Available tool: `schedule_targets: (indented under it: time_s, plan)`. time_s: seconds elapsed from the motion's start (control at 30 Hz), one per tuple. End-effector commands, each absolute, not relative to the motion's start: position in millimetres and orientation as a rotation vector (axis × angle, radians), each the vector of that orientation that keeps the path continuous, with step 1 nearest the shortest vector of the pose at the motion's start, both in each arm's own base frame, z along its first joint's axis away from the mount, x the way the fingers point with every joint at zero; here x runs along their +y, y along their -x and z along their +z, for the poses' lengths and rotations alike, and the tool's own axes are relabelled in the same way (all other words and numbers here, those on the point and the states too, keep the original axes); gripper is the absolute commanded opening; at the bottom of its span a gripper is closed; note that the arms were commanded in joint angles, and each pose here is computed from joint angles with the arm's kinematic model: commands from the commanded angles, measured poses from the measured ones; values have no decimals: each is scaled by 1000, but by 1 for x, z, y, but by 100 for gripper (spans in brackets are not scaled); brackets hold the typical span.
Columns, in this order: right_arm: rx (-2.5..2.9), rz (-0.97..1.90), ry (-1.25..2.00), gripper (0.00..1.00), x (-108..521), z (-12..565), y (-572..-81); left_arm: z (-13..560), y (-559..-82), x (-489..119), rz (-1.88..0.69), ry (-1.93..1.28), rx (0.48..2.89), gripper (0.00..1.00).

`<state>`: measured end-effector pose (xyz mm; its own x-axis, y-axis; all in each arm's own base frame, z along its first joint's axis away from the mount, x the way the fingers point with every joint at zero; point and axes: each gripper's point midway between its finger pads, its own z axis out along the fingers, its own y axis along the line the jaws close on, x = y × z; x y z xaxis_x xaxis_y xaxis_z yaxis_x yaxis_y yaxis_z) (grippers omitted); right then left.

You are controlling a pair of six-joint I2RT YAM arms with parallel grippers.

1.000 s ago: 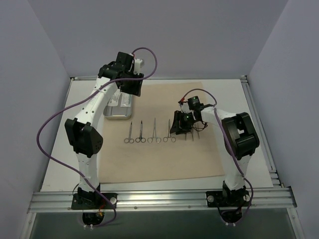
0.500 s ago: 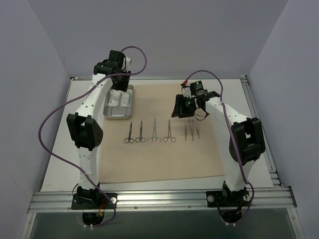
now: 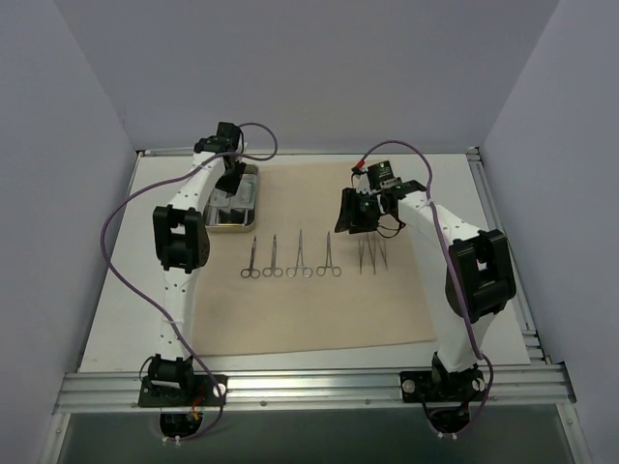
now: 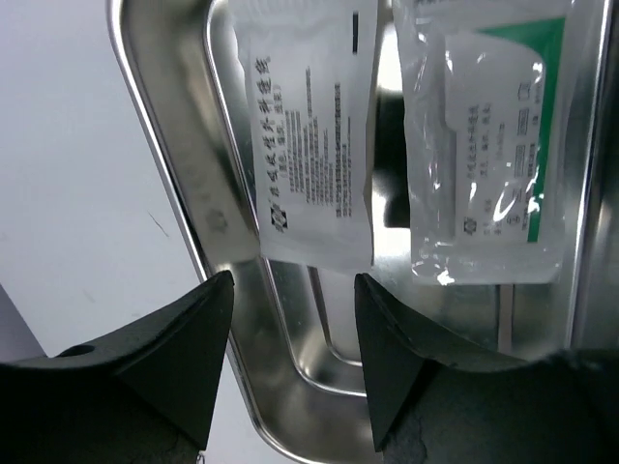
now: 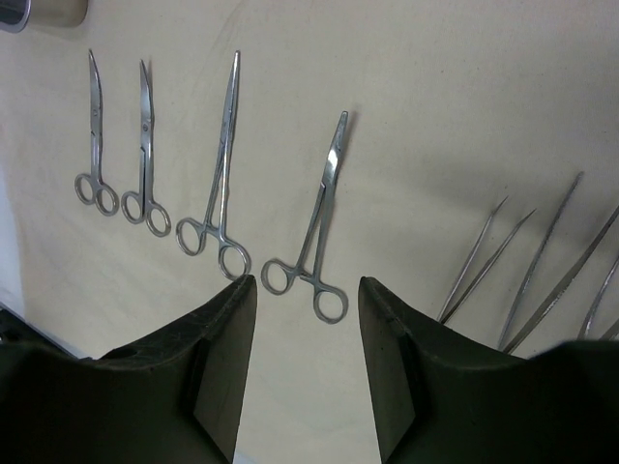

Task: Open and lay out the surgical kit
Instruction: Pick up the medical item from the container.

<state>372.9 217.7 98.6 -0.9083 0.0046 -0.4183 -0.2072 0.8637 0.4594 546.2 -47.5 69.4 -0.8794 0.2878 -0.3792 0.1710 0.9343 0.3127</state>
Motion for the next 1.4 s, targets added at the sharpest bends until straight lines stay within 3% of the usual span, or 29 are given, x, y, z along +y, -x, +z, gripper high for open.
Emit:
schedule_targets:
  time_s: [0.0, 0.3, 0.43, 0.73, 0.87, 1.0, 1.03, 1.07, 1.37]
  plan:
    - [2645, 690, 137, 43, 218, 98, -365, 107, -587, -54, 461, -398, 2450, 62]
    - [2657, 680, 135, 42, 219, 97, -363, 77, -596, -65, 389, -407, 2466, 62]
    - [2658, 669, 142, 42, 218, 101, -361, 60, -600, -54, 469, -371, 2486, 56]
    - [2666, 650, 133, 42, 215, 101, -358, 43, -605, -61, 415, -334, 2495, 52]
    - [2657, 646, 137, 42, 215, 104, -358, 38, -605, -46, 524, -322, 2490, 41]
    - [2649, 644, 139, 42, 215, 107, -360, 41, -604, -41, 551, -302, 2490, 24]
    - [2647, 645, 137, 42, 215, 107, -360, 46, -604, -40, 551, -292, 2483, 10]
    - [2648, 646, 135, 42, 215, 107, -360, 50, -604, -40, 547, -283, 2480, 4]
    - [2558, 670, 141, 42, 222, 138, -375, 169, -599, -62, 320, -178, 2321, 2]
